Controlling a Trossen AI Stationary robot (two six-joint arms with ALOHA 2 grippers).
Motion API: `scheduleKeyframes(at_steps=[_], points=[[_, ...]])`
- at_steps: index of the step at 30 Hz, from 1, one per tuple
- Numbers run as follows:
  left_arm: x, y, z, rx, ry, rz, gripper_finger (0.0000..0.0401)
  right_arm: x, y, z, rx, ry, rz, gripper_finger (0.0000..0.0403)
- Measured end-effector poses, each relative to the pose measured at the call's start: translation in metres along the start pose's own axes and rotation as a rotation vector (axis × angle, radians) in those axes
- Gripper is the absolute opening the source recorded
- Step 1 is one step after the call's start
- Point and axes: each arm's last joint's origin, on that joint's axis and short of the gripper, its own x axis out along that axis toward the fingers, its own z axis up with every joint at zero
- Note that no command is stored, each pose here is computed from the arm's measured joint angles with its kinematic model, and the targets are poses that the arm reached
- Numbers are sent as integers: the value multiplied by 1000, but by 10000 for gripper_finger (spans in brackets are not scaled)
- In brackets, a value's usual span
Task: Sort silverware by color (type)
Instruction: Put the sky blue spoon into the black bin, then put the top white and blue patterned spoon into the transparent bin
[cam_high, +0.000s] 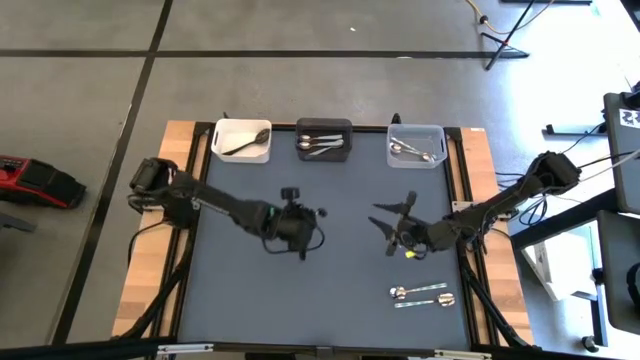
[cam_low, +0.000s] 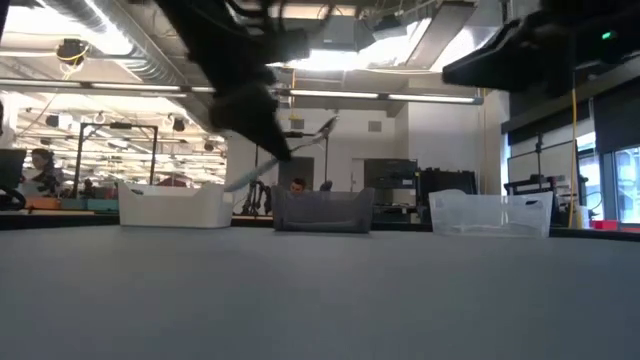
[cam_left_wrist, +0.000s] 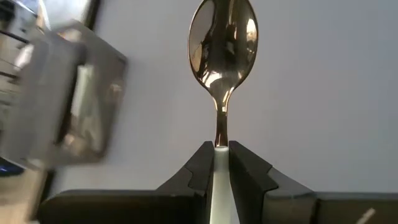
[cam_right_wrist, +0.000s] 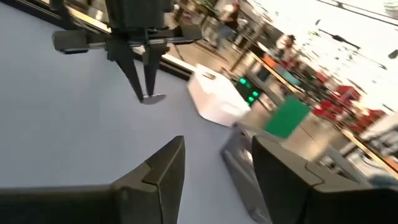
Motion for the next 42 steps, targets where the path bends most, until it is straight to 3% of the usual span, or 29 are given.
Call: scheduleKeyframes(at_steps=[5,12,18,23,33,39,42], points=[[28,41,11,48,-33,52,37,19,-18,-9,10,56,-79,179],[66,117,17,25,-145,35,33,45,-49,-25,19,94,-98,179],[88,188,7,-45,-286,18,34,59,-76,-37,28,112,-146,179],[105,228,-13,-105,-326,-17,34,66,-93,-44,49,104,-154,179],[140,241,-40,-101,-258,-35,41,71,-113,-55,89,109,-167,179],[138,235,-34,-88,-263,-20,98,72,-115,-56,91,104,-157,179],[136,228,-29,-80,-227,46,120,72,-114,-56,91,100,-156,179]])
